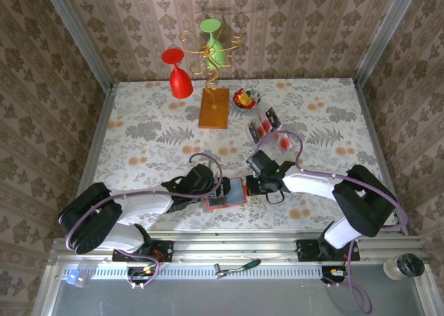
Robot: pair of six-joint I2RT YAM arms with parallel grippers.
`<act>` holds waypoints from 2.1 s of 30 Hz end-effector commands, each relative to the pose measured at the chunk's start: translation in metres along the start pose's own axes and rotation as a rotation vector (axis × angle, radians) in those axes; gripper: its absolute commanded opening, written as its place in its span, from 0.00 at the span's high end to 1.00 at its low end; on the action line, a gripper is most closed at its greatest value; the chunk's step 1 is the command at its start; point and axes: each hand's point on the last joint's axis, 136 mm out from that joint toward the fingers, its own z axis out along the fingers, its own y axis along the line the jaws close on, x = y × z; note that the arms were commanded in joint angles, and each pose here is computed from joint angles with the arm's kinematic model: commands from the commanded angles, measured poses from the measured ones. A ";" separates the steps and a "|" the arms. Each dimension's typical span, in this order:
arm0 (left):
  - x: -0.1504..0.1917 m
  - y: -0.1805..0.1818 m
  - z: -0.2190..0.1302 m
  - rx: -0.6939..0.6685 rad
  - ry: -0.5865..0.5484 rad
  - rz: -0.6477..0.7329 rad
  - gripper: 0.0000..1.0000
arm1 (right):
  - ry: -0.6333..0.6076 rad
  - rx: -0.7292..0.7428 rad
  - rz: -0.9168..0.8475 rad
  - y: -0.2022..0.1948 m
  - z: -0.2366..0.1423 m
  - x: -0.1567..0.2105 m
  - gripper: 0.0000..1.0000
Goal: Put the credit cards into the card holder
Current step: Close the card holder at the center of the table.
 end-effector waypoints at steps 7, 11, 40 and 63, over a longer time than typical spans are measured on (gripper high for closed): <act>-0.031 -0.046 -0.022 0.183 -0.093 -0.063 0.00 | 0.027 -0.013 0.025 0.001 0.009 0.004 0.99; -0.033 -0.054 -0.021 0.219 -0.099 -0.083 0.00 | 0.028 -0.023 0.028 0.004 0.010 0.003 0.99; -0.035 -0.100 -0.014 0.379 -0.132 -0.191 0.00 | 0.009 -0.073 0.072 0.006 0.002 -0.008 0.81; -0.023 -0.125 0.001 0.401 -0.104 -0.182 0.00 | -0.126 -0.080 0.203 -0.047 -0.063 -0.025 0.69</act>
